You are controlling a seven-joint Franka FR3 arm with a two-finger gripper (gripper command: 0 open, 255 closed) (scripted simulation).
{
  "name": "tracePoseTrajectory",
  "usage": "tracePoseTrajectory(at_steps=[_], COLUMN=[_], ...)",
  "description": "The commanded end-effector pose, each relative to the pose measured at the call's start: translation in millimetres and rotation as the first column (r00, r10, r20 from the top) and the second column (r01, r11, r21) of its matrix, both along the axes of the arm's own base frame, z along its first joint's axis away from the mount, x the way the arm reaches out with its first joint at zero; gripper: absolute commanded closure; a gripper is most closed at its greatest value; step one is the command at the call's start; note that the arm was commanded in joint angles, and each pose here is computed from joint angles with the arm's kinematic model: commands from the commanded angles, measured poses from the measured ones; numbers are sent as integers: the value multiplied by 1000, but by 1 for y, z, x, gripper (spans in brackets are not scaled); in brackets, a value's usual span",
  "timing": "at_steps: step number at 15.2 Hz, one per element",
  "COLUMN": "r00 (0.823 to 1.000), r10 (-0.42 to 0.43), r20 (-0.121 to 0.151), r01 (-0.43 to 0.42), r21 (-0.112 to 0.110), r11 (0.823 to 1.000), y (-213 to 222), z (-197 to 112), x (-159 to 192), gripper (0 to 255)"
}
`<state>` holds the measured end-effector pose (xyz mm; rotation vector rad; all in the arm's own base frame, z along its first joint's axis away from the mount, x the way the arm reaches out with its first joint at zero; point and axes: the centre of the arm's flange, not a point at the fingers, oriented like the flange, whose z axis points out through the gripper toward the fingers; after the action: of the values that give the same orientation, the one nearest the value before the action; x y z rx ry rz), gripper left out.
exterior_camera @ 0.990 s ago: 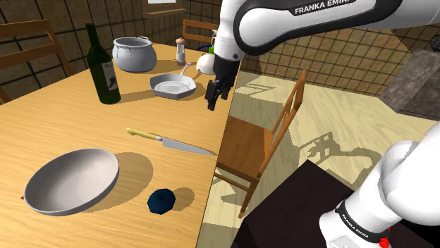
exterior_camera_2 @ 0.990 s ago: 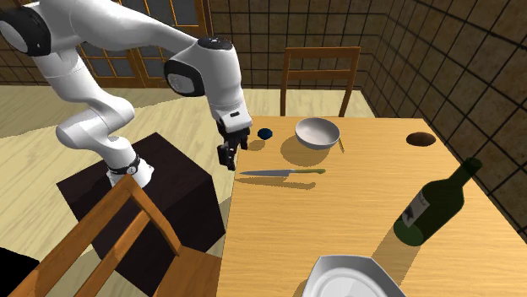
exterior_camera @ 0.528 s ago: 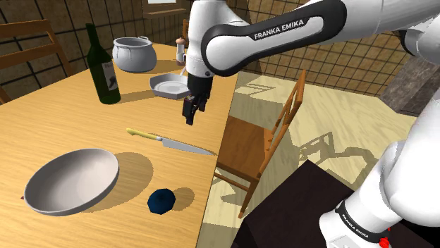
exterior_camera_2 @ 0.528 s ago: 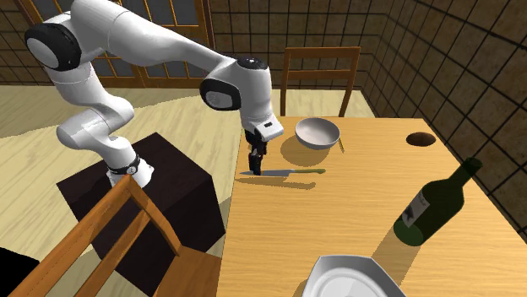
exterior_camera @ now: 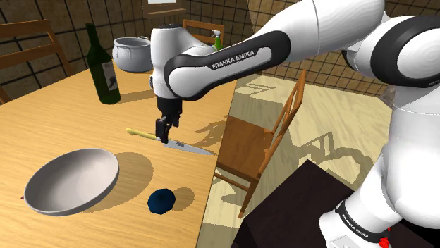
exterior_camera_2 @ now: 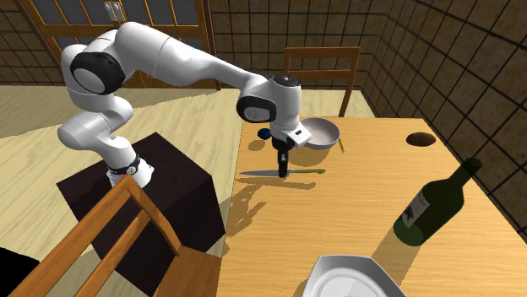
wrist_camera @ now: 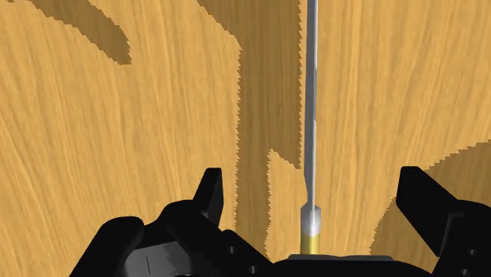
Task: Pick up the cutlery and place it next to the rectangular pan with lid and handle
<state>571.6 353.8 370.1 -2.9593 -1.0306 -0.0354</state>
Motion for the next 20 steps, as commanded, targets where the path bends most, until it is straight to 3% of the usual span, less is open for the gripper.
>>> tracePoseTrajectory(at_steps=[1,8,15,16,20], r00=[1000,1000,1000,1000,1000], r10=[19,19,19,19,19], r20=[-2,-2,-2,-2,-2], r01=[-19,-19,-19,-19,-19], r21=[-2,-2,-2,-2,-2], r11=[1000,1000,1000,1000,1000], y=[10,11,11,11,11], z=[-9,-44,-44,-44,-44], x=[3,3,3,3,3], gripper=[0,0,0,255,255])
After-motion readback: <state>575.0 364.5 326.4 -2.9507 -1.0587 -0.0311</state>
